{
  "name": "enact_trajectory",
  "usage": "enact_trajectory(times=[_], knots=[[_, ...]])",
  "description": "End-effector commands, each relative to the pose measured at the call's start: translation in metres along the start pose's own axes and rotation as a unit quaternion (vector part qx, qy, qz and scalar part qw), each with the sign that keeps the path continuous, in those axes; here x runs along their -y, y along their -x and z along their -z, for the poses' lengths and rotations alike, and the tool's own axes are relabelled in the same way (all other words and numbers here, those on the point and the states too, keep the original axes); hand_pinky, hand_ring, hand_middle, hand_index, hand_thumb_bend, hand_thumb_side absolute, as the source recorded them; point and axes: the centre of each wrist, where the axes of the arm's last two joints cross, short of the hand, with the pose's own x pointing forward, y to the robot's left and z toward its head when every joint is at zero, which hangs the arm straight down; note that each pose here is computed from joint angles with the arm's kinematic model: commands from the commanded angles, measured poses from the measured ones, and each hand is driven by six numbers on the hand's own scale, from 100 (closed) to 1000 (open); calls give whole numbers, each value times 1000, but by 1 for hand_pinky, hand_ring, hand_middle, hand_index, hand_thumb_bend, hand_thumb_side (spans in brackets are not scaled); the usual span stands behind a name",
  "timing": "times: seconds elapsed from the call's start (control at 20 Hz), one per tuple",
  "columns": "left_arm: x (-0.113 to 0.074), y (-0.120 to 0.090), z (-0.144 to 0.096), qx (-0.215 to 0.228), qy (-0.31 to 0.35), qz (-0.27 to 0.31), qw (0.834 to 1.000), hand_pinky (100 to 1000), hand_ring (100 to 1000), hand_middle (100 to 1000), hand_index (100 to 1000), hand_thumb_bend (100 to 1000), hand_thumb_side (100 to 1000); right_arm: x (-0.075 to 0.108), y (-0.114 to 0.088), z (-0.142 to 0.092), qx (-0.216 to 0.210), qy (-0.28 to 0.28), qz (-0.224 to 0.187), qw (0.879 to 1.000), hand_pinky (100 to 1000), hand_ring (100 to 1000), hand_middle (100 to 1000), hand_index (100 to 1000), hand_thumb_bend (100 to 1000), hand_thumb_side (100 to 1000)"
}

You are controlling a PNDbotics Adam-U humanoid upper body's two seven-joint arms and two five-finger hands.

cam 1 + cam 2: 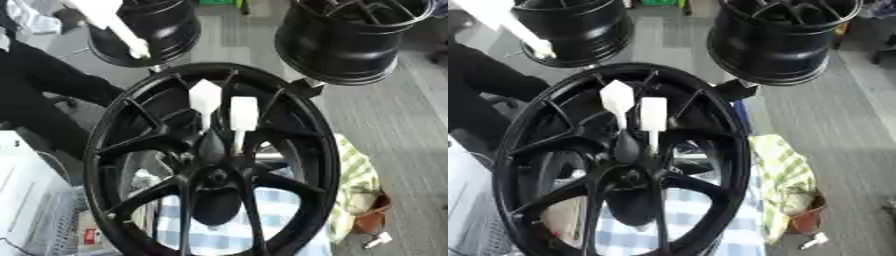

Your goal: Pull the pin out of the wheel hub.

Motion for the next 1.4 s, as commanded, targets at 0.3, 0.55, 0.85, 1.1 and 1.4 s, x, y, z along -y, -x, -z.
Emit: enact_trajectory(times=[0.3, 0.55, 0.85, 1.1, 1.4], knots=[[-14, 59, -58, -231, -153, 29, 960, 672, 516, 303, 546, 100, 100, 7, -12, 9, 14, 35, -18, 999, 750, 648, 643, 748, 154, 299], [4, 84, -57, -287, -185, 32, 939, 794, 740, 588, 780, 123, 197, 7, -12, 9, 14, 34, -18, 999, 750, 648, 643, 747, 153, 302], [10, 89, -53, -265, -155, 22, 952, 861, 859, 765, 883, 192, 420, 6, -12, 9, 13, 33, -17, 999, 749, 648, 643, 747, 153, 302], [5, 82, -49, -244, -182, 9, 953, 838, 820, 698, 843, 100, 337, 6, -13, 9, 14, 32, -16, 999, 749, 648, 643, 747, 156, 300], [0, 69, -43, -221, -218, -8, 951, 827, 798, 662, 830, 100, 309, 5, -14, 9, 15, 30, -15, 999, 749, 648, 643, 746, 157, 299]])
